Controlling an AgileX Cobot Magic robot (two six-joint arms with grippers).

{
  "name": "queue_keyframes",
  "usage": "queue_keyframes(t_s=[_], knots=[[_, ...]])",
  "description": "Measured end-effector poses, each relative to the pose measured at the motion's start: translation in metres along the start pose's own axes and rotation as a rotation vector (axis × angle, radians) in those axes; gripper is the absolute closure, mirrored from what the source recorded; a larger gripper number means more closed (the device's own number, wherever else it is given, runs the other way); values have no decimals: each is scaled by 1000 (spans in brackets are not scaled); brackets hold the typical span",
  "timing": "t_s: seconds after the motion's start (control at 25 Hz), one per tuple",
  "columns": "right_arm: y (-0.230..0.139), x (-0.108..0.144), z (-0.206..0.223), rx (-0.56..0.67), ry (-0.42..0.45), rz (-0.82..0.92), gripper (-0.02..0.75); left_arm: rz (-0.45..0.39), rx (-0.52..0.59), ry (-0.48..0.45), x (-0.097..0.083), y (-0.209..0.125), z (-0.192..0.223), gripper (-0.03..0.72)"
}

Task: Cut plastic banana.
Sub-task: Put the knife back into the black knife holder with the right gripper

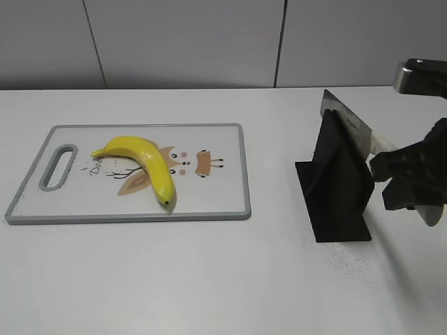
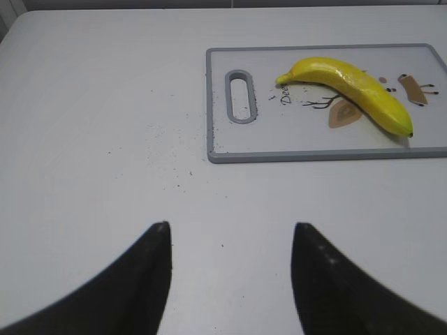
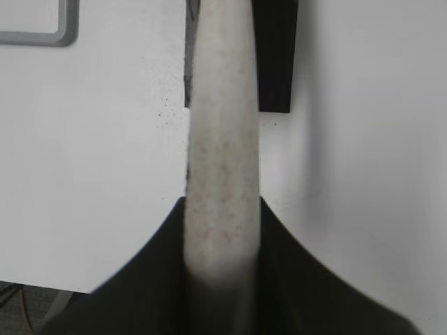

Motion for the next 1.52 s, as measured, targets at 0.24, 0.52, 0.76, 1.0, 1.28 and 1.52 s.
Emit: queue_keyframes(t_s=[0.24, 0.52, 0.76, 1.0, 1.28, 1.52], knots=[[2, 6, -4, -4, 3, 14, 574, 0, 0, 0, 0, 0, 0, 153], [0, 8, -2, 13, 8, 23, 574, 0, 0, 0, 0, 0, 0, 153], [1, 8, 17, 50, -13, 29, 574, 0, 0, 0, 0, 0, 0, 153], [9, 8, 22, 17, -14, 10, 574, 0, 0, 0, 0, 0, 0, 153], [11, 11, 23, 7, -5, -6, 525, 0, 0, 0, 0, 0, 0, 153], [13, 16, 20, 0, 10, -20, 187, 0, 0, 0, 0, 0, 0, 162]])
Point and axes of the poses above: a point on each arm's last joint axis where the gripper is mounted, z pointing out along that axis toward the gripper, x along the wrist's bending axis when the last joint is at zero, y = z × x, the point moved 9 cm from there along z, pointing out along that axis toward the gripper, and after that the axes turned 11 degrees about z, right-handed, at the moved point
